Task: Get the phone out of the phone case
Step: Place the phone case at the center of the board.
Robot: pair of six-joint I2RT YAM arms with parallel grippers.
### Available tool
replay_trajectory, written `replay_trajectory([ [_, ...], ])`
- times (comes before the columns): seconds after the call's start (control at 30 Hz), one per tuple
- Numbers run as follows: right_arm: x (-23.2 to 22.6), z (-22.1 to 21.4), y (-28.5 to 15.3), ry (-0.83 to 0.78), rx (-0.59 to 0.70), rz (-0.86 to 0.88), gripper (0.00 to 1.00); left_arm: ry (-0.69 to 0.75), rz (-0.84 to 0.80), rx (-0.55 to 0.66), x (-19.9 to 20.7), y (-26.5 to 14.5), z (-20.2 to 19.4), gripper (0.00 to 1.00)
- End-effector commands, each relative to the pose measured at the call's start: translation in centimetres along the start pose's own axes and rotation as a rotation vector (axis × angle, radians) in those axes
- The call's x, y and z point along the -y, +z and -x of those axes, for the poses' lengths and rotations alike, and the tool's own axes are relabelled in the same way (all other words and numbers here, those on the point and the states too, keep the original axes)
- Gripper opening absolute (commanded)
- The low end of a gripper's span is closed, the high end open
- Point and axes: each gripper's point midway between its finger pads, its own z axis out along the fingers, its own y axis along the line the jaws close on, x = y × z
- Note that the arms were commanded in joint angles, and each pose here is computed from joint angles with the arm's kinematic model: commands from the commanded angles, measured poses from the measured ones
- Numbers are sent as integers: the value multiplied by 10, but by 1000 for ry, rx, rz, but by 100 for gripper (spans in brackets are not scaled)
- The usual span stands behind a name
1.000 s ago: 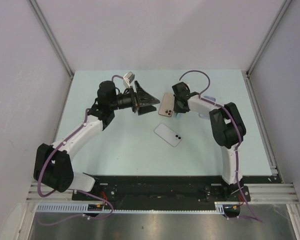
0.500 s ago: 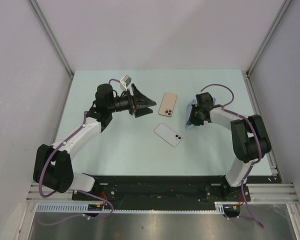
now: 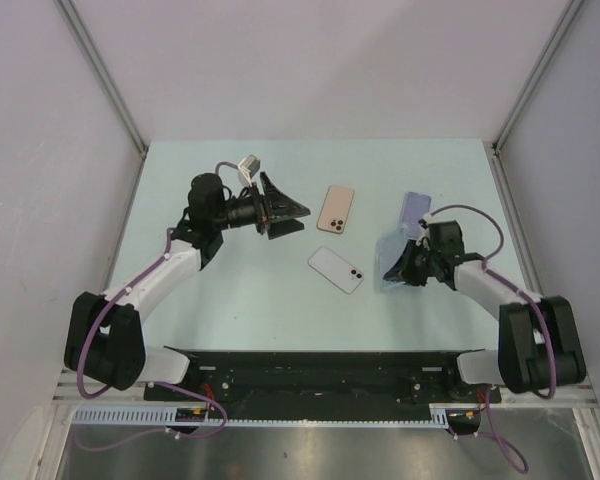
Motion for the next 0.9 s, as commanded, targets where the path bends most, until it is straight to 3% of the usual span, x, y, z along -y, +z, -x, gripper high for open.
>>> replay_trajectory([
  [0.0, -2, 30, -48, 71, 212, 46, 0, 66, -59, 11, 24, -10, -4, 88],
  [0.3, 75, 87, -131, 374, 591, 9, 0, 48, -51, 16, 20, -8, -2, 88],
  [0.47, 99, 124, -135, 513, 634, 33, 0, 37, -50, 14, 18, -11, -8, 88],
  [0.6, 111, 161, -139, 502, 680, 11, 2, 46, -50, 19, 20, -15, -12, 88],
  [0.63, 121, 161, -130, 529, 647, -10, 6, 50, -51, 20, 21, -15, -12, 88],
  [0.67, 126, 160, -126, 527, 621, -32, 21, 51, -50, 19, 22, -16, -12, 88],
  [0.73, 134, 160, -123, 556, 555, -89, 41, 66, -49, 21, 25, -17, -13, 88],
  [0.77, 141, 157, -120, 562, 531, -120, 58, 65, -46, 24, 25, -17, -12, 88],
  [0.87, 156, 148, -128, 591, 536, -232, 71, 70, -43, 27, 26, -18, -12, 88],
])
